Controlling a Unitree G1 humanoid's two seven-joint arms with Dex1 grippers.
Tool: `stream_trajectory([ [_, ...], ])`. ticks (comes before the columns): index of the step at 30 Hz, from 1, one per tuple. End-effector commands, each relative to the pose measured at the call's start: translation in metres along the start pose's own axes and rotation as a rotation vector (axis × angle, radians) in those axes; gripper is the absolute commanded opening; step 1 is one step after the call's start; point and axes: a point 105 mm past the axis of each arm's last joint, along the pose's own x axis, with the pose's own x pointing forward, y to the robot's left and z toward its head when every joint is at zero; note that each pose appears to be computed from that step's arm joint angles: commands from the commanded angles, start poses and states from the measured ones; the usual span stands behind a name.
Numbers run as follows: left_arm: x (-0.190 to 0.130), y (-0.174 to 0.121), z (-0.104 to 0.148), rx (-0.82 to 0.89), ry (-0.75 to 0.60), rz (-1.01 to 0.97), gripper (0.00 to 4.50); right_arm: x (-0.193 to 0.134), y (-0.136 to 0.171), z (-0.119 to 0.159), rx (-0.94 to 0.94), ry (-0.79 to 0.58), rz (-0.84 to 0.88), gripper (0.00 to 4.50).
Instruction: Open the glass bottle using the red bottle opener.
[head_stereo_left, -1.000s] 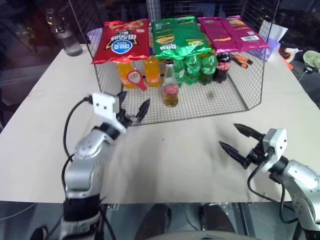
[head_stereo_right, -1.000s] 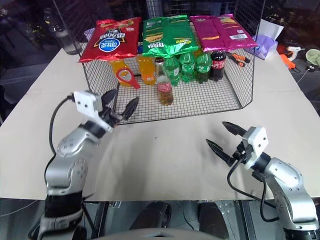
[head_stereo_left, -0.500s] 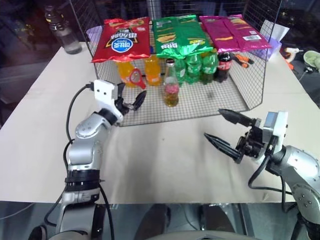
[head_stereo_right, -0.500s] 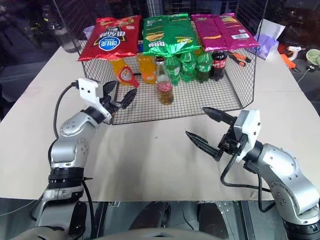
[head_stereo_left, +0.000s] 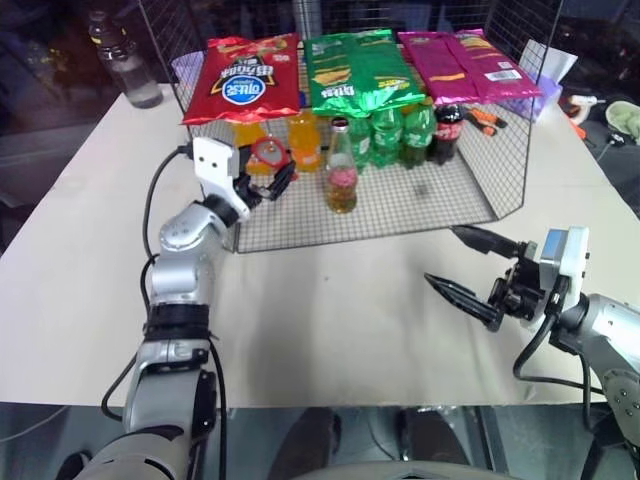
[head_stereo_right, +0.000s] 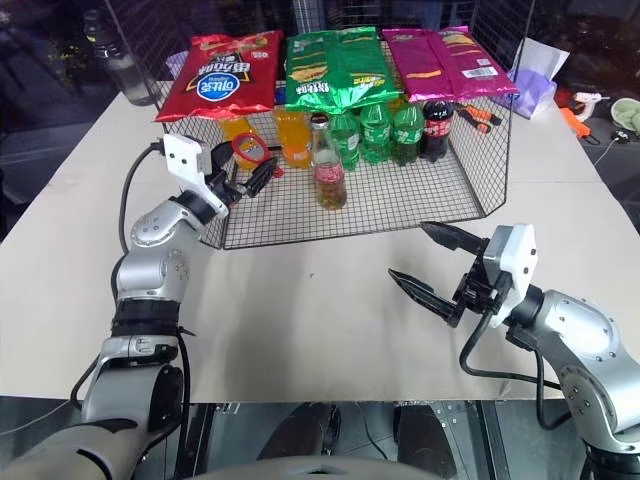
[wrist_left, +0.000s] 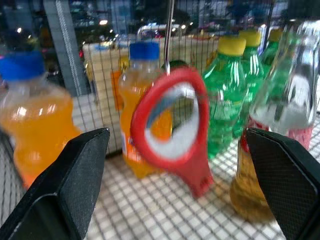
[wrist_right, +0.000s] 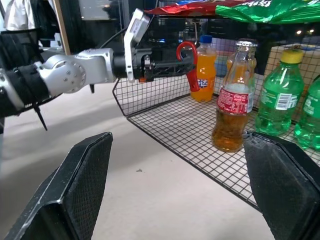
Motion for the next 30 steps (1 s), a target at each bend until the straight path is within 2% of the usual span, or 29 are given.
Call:
stream_trajectory([
  [1,0.003,0.0,0.017,0.023,-0.07,-0.042,3.63,0.001,0.001,0.004,-0.031,-0.021,0.0,4.22],
  [6,0.003,-0.001,0.018,0.028,-0.08,-0.055,1.31,-0.001,0.001,0.001,-0.036,-0.017,-0.019,4.22],
  [7,0.003,0.0,0.017,0.027,-0.08,-0.05,1.02,-0.001,0.001,0.0,-0.035,-0.016,-0.025,4.22],
  [9,0.003,0.0,0.017,0.026,-0.079,-0.049,0.14,-0.002,0.002,-0.002,-0.034,-0.013,-0.033,4.22],
  [10,0.003,-0.001,0.017,0.026,-0.08,-0.05,0.02,-0.002,0.002,-0.003,-0.034,-0.013,-0.036,4.22],
  [30,-0.024,-0.039,0.032,-0.137,-0.115,-0.219,0.02,0.001,0.001,-0.011,-0.03,-0.007,-0.063,4.22],
])
